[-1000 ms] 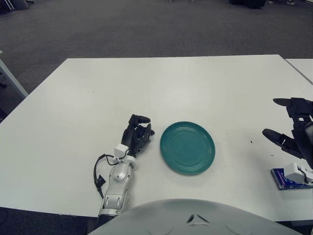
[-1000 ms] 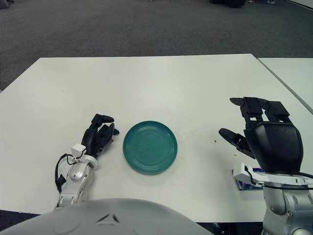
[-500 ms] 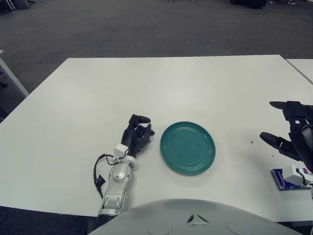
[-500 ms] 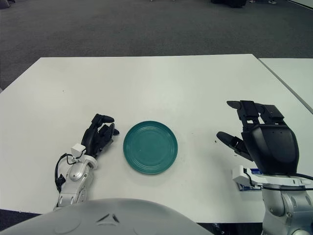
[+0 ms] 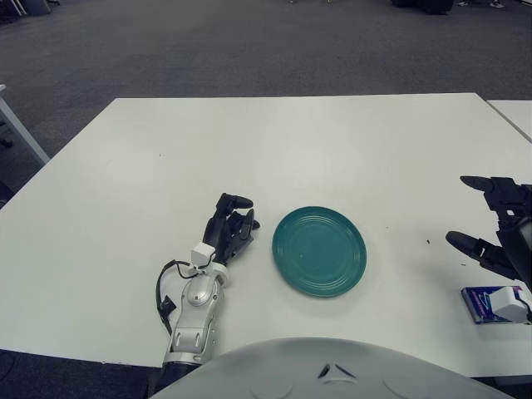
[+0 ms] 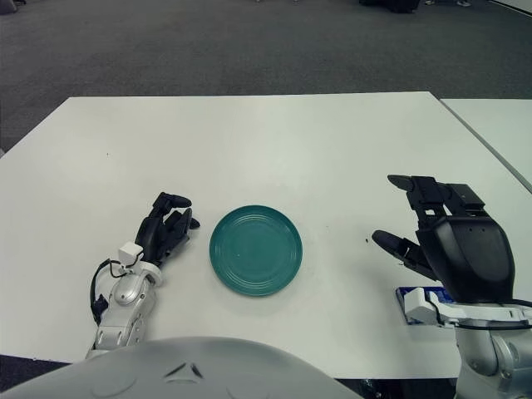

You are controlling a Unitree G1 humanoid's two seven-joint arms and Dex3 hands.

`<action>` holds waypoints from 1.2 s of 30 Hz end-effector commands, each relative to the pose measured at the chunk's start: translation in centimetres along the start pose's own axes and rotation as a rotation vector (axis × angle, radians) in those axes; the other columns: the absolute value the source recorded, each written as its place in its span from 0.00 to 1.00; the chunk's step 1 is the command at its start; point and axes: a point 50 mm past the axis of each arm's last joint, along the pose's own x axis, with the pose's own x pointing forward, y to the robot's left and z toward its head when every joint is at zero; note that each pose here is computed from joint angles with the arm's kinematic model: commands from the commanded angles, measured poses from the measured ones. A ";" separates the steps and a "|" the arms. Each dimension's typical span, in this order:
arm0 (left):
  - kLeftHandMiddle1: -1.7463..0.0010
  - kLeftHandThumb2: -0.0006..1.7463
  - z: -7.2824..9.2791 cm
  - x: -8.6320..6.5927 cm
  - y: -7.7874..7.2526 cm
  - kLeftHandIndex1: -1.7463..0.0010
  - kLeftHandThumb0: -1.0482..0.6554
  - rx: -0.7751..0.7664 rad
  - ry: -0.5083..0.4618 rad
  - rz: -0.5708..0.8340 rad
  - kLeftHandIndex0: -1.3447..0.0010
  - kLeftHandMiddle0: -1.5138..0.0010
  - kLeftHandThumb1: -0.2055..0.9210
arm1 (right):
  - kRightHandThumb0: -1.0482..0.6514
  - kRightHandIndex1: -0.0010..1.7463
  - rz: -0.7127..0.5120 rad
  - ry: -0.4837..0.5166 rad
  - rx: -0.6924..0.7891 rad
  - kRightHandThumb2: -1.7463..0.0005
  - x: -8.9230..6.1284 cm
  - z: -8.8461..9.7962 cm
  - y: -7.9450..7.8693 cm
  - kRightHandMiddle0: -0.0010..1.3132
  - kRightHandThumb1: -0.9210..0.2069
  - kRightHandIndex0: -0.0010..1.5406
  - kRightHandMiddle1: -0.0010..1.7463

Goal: Put the gum into the plate.

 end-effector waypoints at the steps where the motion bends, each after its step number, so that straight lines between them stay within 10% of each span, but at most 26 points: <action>1: 0.08 0.30 -0.9 0.4 1.1 0.00 0.41 0.044 0.076 0.008 0.85 0.70 1.00 | 0.16 0.29 0.492 0.172 0.024 0.77 -8.2 -1.6 1.4 0.00 0.00 0.22 0.47; 29: 0.05 0.32 -0.8 0.9 1.9 0.00 0.40 0.046 0.068 0.004 0.84 0.69 0.98 | 0.16 0.31 0.525 0.297 0.053 0.76 -7.7 -4.6 4.0 0.00 0.00 0.25 0.59; 36: 0.08 0.30 -0.8 1.3 2.2 0.00 0.41 0.054 0.075 0.006 0.85 0.67 1.00 | 0.19 0.32 0.553 0.311 0.079 0.79 -7.4 -5.9 6.8 0.00 0.00 0.26 0.61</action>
